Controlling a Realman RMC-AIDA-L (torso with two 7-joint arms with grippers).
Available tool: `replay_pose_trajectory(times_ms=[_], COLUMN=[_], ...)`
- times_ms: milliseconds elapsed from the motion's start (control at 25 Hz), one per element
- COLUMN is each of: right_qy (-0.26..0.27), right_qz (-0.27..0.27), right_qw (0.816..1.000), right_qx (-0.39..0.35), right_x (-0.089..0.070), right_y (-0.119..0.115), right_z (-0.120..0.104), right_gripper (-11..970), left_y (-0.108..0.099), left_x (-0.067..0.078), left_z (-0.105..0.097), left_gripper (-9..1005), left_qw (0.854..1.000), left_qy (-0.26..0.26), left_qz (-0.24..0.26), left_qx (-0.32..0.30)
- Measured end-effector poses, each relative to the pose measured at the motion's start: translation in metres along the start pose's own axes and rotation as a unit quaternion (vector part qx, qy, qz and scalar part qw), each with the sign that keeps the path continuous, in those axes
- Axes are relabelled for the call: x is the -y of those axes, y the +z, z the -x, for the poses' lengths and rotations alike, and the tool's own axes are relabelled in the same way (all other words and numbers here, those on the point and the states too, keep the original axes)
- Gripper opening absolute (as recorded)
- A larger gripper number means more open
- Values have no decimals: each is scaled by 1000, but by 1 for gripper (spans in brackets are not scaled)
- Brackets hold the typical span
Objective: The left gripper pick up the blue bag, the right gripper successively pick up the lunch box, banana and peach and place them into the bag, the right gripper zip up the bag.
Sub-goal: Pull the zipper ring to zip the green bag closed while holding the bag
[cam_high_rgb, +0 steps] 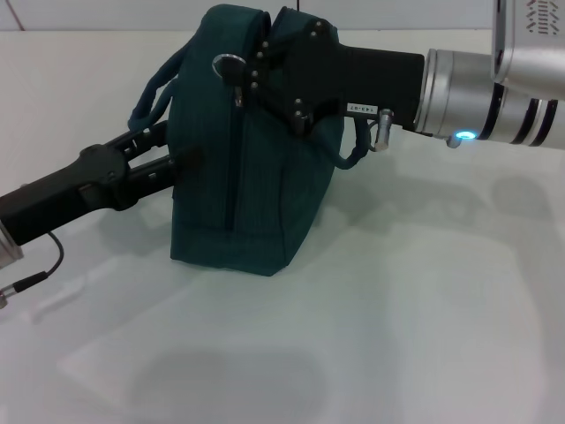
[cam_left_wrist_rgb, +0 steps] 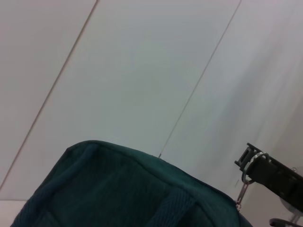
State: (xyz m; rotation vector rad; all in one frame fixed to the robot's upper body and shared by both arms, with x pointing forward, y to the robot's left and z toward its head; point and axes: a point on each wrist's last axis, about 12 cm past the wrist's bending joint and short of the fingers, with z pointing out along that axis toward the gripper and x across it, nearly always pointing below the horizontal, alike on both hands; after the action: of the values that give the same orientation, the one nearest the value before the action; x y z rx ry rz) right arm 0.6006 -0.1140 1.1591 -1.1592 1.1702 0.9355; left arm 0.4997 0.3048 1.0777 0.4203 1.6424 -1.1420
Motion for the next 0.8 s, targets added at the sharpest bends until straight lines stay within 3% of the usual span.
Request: replay_pose_trajectory(times_ms=[400, 800], right_qy=[1, 5], right_qz=[0, -1], right_qw=[1000, 1000], right_qx=[1, 2], right_x=[-1, -1], right_y=[-1, -2], right_z=[-1, -1], right_gripper=[62, 65], left_y=[3, 7], left_x=[-3, -1], left_z=[-1, -2], left_gripper=[794, 394], left_qw=[1000, 1000], left_qy=[5, 17], left_qz=[9, -3], left_qx=[-2, -12])
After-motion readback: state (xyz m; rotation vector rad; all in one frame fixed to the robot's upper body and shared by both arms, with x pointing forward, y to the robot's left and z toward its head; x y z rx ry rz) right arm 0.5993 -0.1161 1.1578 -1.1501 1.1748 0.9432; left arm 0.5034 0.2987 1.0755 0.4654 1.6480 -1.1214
